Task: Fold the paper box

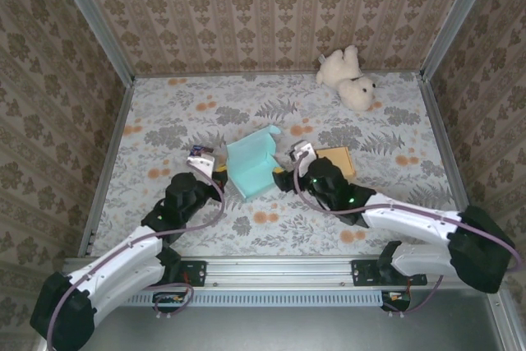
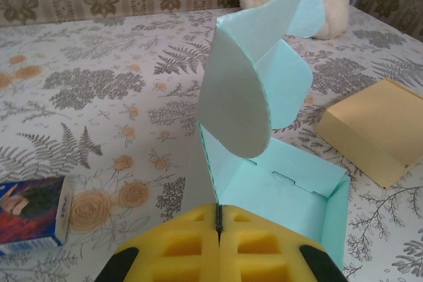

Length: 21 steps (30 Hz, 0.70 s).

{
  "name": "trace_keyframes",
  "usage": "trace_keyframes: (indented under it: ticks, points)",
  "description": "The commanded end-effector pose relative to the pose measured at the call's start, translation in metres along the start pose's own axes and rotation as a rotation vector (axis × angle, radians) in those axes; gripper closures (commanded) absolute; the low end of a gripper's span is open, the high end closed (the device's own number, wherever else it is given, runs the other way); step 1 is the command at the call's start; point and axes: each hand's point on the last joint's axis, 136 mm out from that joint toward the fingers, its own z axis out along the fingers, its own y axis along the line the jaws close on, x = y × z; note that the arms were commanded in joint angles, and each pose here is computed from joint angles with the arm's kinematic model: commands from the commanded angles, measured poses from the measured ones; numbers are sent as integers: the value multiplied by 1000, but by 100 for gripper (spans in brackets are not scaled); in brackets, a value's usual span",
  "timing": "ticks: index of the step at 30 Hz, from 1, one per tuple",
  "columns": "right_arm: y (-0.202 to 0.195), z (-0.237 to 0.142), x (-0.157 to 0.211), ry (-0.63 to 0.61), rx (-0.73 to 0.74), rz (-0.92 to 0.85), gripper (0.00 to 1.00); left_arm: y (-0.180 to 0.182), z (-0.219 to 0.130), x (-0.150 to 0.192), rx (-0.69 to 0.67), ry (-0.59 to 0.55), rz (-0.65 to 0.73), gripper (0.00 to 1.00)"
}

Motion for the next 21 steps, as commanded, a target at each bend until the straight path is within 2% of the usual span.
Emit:
trace_keyframes:
  ticks: [1,5,9,17,21]
  points:
    - [-37,-5,-3,17,118,-9,20,-20,3,-18,93,-50,112,100]
    - [-68,-7,-13,-6,191,15,20,-36,7,-20,160,-44,169,100]
    - [-91,-1,-20,-11,221,49,20,-34,8,-24,141,-30,181,100]
    - [-103,46,-27,69,192,55,19,-10,7,-32,-3,23,179,100]
    - [-100,79,-12,131,142,68,19,-12,5,-38,24,24,172,100]
